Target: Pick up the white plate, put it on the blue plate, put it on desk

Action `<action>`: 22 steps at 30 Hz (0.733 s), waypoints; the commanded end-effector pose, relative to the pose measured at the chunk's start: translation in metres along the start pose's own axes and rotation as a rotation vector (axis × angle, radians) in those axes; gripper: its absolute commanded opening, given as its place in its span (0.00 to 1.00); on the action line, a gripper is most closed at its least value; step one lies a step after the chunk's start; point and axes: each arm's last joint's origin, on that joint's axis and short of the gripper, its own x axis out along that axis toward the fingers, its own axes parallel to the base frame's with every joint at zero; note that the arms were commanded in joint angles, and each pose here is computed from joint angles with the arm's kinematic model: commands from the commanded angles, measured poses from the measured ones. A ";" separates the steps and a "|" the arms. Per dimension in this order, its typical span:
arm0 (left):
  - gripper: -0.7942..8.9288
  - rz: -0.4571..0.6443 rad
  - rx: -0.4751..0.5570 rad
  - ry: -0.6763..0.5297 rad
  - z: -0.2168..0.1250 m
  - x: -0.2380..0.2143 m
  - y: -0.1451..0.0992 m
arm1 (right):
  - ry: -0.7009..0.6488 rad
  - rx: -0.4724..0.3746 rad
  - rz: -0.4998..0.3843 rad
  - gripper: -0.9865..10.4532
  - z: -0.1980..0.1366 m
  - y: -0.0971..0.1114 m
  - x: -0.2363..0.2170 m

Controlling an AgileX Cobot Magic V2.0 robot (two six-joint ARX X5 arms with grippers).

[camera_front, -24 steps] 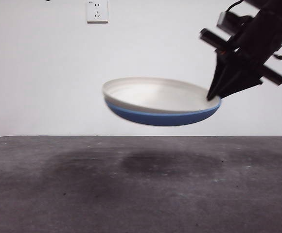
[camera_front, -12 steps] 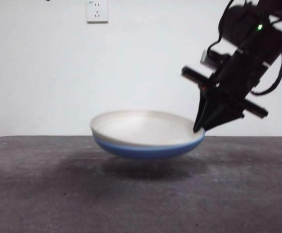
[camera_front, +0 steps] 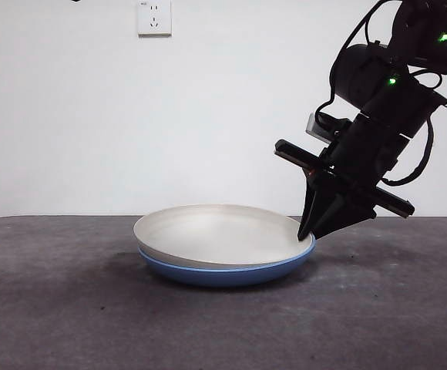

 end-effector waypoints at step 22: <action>0.43 -0.005 -0.007 0.028 -0.001 0.001 -0.001 | -0.037 -0.010 -0.008 0.29 0.007 0.008 -0.011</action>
